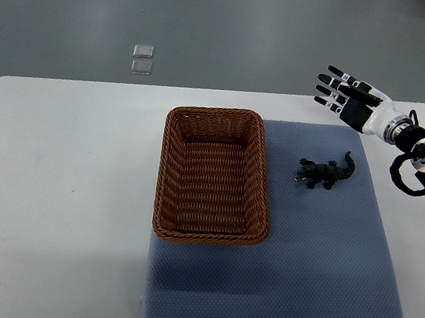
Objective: Place crocodile in brown basket with right hand
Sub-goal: 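Move the right hand toward the toy crocodile beside the basket, then lower the right hand over the crocodile and close fingers around it, then lift the crocodile off the mat with the right hand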
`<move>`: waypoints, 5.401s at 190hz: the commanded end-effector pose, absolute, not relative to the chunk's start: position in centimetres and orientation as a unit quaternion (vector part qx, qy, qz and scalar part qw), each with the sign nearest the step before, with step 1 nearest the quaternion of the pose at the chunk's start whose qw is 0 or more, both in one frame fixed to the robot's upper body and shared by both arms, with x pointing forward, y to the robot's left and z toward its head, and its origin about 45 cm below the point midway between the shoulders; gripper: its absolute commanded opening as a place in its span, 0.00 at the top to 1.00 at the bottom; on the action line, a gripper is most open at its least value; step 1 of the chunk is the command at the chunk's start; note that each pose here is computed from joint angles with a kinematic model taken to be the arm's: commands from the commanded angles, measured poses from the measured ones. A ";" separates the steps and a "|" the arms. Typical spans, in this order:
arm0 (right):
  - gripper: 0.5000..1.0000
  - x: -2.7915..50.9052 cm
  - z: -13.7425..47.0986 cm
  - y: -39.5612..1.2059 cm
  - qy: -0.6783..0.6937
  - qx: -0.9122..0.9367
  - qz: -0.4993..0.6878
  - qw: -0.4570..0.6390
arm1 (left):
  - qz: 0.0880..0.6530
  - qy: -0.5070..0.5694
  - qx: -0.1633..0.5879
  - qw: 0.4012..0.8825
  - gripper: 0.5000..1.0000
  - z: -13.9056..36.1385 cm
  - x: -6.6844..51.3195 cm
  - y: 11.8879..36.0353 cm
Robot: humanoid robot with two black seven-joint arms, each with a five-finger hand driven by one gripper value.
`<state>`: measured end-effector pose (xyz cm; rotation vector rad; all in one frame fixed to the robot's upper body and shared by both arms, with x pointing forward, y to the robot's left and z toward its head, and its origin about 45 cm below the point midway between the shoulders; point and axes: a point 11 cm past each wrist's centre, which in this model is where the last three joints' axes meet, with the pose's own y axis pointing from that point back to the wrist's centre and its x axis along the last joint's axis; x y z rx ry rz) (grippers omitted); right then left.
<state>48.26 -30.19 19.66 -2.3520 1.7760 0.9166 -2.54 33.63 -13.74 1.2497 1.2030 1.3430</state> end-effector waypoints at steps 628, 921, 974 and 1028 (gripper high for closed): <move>0.13 42.5 18.6 -28.1 -0.008 -0.643 -0.647 -0.408 | 0.546 0.489 0.505 0.456 0.00 -13.7 -2.5 33.6; 0.99 43.4 17.7 -27.3 -0.052 -0.639 -0.628 -0.442 | 0.546 0.489 0.505 0.456 0.00 -13.7 -2.5 33.6; 1.00 44.5 19.6 -27.5 -0.032 -0.630 -0.637 -0.443 | 0.546 0.488 0.505 0.456 0.00 -13.7 -2.4 33.6; 1.00 45.4 21.4 -28.1 -0.007 -0.629 -0.635 -0.449 | 0.546 0.488 0.505 0.456 0.00 -13.7 -2.4 33.6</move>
